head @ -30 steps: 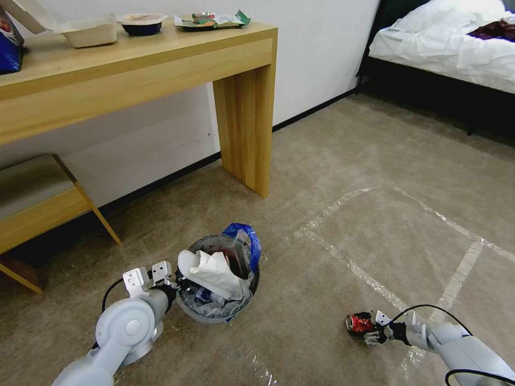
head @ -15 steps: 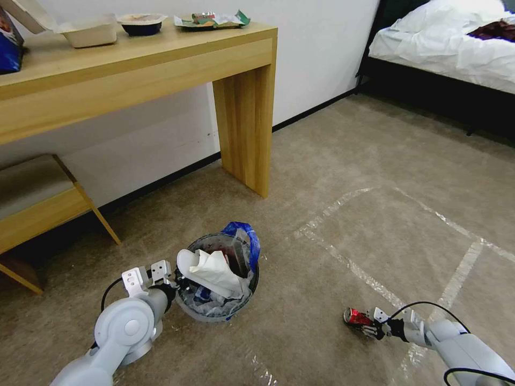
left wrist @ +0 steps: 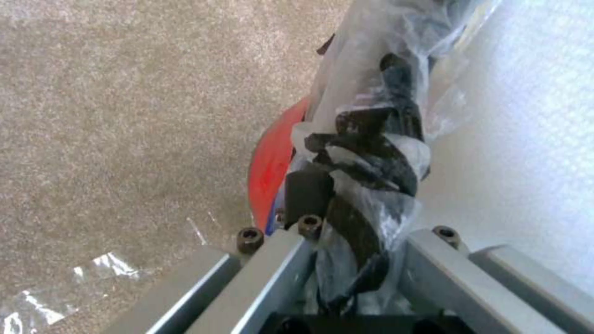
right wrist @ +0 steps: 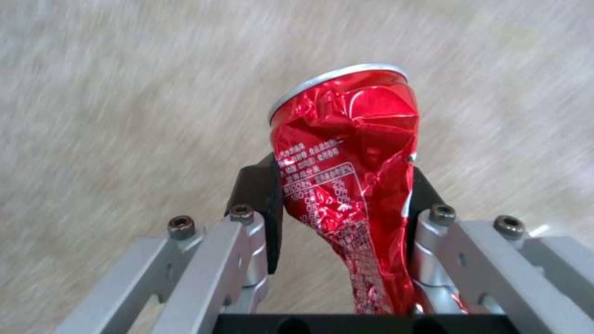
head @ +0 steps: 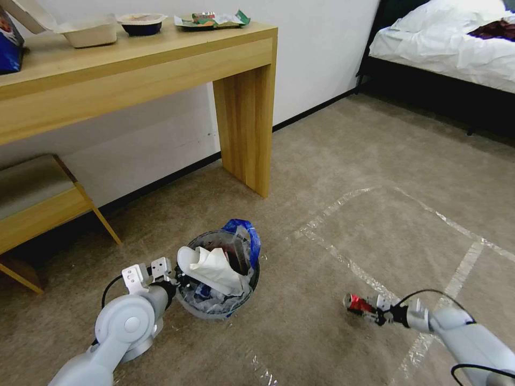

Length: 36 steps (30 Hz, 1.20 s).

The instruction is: Pick up the trash bin and place the garbage on the floor into it.

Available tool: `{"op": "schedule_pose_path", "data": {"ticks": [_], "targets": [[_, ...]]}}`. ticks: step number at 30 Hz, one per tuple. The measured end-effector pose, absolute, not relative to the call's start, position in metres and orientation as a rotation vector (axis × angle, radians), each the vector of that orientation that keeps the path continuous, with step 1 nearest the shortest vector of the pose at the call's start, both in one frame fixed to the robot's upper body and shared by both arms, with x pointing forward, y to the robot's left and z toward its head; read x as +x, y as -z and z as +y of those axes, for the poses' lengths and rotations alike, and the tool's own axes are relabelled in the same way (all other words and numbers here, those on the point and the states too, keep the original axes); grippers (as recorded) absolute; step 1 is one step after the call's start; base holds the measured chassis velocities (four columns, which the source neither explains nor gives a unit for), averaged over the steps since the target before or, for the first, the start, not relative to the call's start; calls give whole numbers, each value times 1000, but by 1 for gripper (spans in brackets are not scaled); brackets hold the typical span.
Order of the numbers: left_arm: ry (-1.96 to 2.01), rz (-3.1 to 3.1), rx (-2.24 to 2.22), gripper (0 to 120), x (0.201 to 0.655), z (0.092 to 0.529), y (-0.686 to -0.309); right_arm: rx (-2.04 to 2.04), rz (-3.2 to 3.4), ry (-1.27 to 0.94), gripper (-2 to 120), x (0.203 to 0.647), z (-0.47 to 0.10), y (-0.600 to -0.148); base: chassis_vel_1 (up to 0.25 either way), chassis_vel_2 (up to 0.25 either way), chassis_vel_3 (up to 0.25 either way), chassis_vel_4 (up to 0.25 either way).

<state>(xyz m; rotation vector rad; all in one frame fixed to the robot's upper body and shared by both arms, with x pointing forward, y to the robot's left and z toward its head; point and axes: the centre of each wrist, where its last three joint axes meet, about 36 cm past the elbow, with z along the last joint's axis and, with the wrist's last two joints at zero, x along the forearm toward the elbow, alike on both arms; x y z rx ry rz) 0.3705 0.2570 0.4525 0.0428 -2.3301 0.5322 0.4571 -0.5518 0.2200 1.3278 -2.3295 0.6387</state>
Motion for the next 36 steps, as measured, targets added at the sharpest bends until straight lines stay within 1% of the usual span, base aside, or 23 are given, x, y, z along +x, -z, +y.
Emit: {"op": "schedule_pose_path", "data": {"ticks": [1, 3, 4, 6, 7, 9, 11, 13, 14, 15, 16, 17, 18, 20, 21, 22, 23, 24, 25, 26, 27, 29, 36], "targets": [[-532, -2330, 43, 0, 370, 257, -452, 1328, -2330, -639, 29, 457, -552, -220, 0, 0, 0, 0], [-535, -2330, 41, 0, 372, 258, -454, 1344, -2439, -667, 29, 471, -562, -250, 0, 0, 0, 0], [-535, -2330, 41, 0, 372, 258, -454, 1344, -2439, -667, 29, 471, -562, -250, 0, 0, 0, 0], [-539, -2333, 39, 0, 373, 258, -456, 1355, -2546, -684, 29, 483, -563, -275, 0, 0, 0, 0], [-539, -2333, 39, 0, 373, 258, -456, 1355, -2546, -684, 29, 483, -563, -275, 0, 0, 0, 0], [-541, -2333, 40, 0, 374, 258, -456, 1361, -2645, -696, 29, 493, -560, -297, 0, 0, 0, 0], [-542, -2333, 40, 0, 374, 258, -456, 1362, -2683, -699, 29, 498, -557, -305, 0, 0, 0, 0], [-544, -2336, 46, 0, 375, 260, -457, 1375, -2813, -699, 29, 516, -538, -338, 0, 0, 0, 0], [-544, -2336, 46, 0, 375, 260, -457, 1375, -2813, -699, 29, 516, -538, -338, 0, 0, 0, 0], [-545, -2336, 48, 0, 375, 261, -457, 1384, -2855, -692, 29, 522, -530, -351, 0, 0, 0, 0], [-548, -2336, 49, 0, 375, 262, -458, 1400, -2908, -674, 29, 530, -517, -368, 0, 0, 0, 0], [-552, -2338, 51, 0, 375, 263, -459, 1425, -3001, -620, 29, 541, -495, -397, 0, 0, 0, 0], [-552, -2338, 51, 0, 375, 263, -459, 1425, -3001, -620, 29, 541, -495, -397, 0, 0, 0, 0], [-553, -2337, 54, 0, 375, 264, -460, 1445, -3055, -567, 29, 546, -479, -415, 0, 0, 0, 0], [-554, -2336, 55, 0, 375, 265, -460, 1476, -3094, -510, 29, 550, -463, -429, 0, 0, 0, 0], [-557, -2331, 54, 0, 375, 265, -460, 1541, -3142, -396, 29, 554, -436, -450, 0, 0, 0, 0], [-558, -2329, 54, 0, 375, 265, -461, 1571, -3155, -335, 29, 555, -423, -458, 0, 0, 0, 0], [-558, -2329, 54, 0, 375, 265, -461, 1571, -3155, -335, 29, 555, -423, -458, 0, 0, 0, 0], [-561, -2322, 52, 0, 375, 266, -462, 1636, -3157, -216, 29, 554, -399, -468, 0, 0, 0, 0], [-566, -2314, 47, 0, 375, 266, -463, 1671, -3150, -156, 29, 552, -387, -472, 0, 0, 0, 0], [-566, -2314, 47, 0, 375, 266, -463, 1671, -3150, -156, 29, 552, -387, -472, 0, 0, 0, 0], [-575, -2293, 34, 0, 375, 266, -466, 1772, -3107, -14, 29, 547, -353, -480, 0, 0, 0, 0], [-598, -2257, 22, 0, 377, 263, -467, 1938, -2997, 91, 29, 542, -302, -475, 0, 0, 0, 0]]}}
